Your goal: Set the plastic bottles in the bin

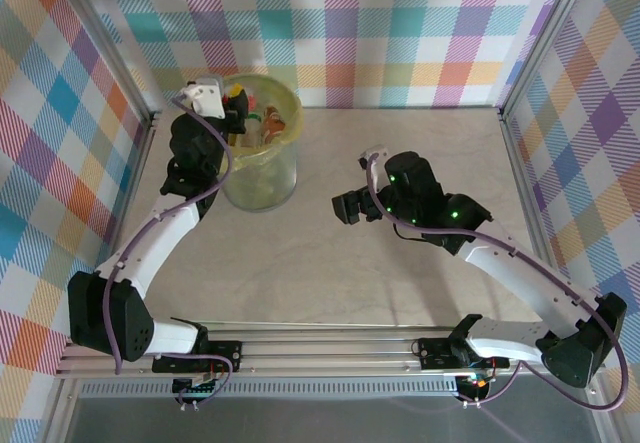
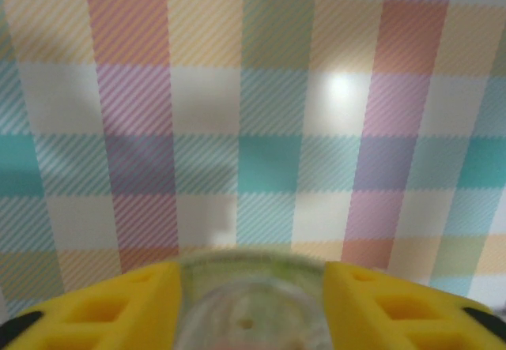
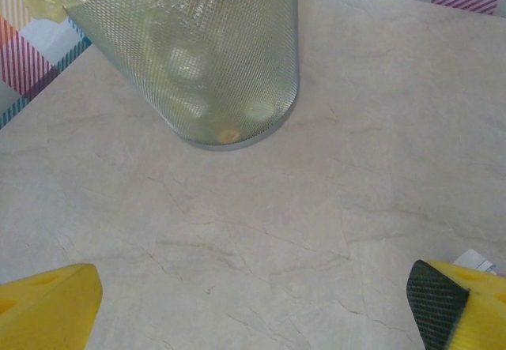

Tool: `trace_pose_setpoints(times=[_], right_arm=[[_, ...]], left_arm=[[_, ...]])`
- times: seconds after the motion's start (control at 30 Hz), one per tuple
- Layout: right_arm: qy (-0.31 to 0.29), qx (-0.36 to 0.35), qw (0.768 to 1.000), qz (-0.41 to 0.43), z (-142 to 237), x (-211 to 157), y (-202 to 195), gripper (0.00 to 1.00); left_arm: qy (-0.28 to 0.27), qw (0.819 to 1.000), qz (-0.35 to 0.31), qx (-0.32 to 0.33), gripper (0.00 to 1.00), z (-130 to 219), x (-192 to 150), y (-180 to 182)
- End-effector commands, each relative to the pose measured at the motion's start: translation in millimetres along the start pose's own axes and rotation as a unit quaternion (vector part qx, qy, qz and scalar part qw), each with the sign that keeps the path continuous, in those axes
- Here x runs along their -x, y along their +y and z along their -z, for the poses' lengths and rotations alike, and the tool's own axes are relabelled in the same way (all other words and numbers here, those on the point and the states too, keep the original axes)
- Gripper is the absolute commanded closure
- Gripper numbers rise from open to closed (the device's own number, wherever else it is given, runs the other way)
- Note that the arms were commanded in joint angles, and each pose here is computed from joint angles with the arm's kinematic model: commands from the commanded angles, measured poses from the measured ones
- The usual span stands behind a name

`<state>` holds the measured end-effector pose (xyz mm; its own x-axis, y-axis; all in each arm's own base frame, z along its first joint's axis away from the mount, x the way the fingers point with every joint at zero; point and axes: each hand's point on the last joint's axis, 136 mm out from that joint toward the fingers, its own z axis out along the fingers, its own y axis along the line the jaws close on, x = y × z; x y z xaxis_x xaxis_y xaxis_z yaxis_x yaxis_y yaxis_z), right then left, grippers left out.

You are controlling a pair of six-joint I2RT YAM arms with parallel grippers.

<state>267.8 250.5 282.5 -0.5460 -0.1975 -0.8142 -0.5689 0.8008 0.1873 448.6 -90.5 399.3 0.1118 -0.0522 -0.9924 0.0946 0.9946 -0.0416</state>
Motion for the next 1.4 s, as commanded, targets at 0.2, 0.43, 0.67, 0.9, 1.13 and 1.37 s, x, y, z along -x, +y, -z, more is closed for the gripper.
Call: trace_pose_setpoints(times=[0.2,0.43,0.67,0.9,1.13,1.37], right_arm=[[0.003,0.008,1.0,-0.009,-4,-1,0,0.0],[0.002,0.003,1.0,-0.012,-2,-1,-1,0.0],[0.023,-0.055,0.996,-0.066,2,0,-29,0.0],[0.104,-0.098,0.975,-0.169,-5,-26,-96,0.0],[0.162,-0.109,0.952,-0.234,-26,-50,-163,0.0],[0.184,-0.096,0.942,-0.262,-48,-61,-215,0.0]], left_arm=[[0.003,0.999,0.026,0.033,0.31,23,20,16],[0.019,0.996,0.051,0.073,0.27,44,27,33],[0.068,0.987,0.097,0.108,0.27,57,29,45],[0.155,0.972,0.127,0.126,0.22,74,28,47],[0.18,0.965,0.178,0.071,0.0,96,30,27],[0.183,0.96,0.203,0.05,0.0,113,25,21]])
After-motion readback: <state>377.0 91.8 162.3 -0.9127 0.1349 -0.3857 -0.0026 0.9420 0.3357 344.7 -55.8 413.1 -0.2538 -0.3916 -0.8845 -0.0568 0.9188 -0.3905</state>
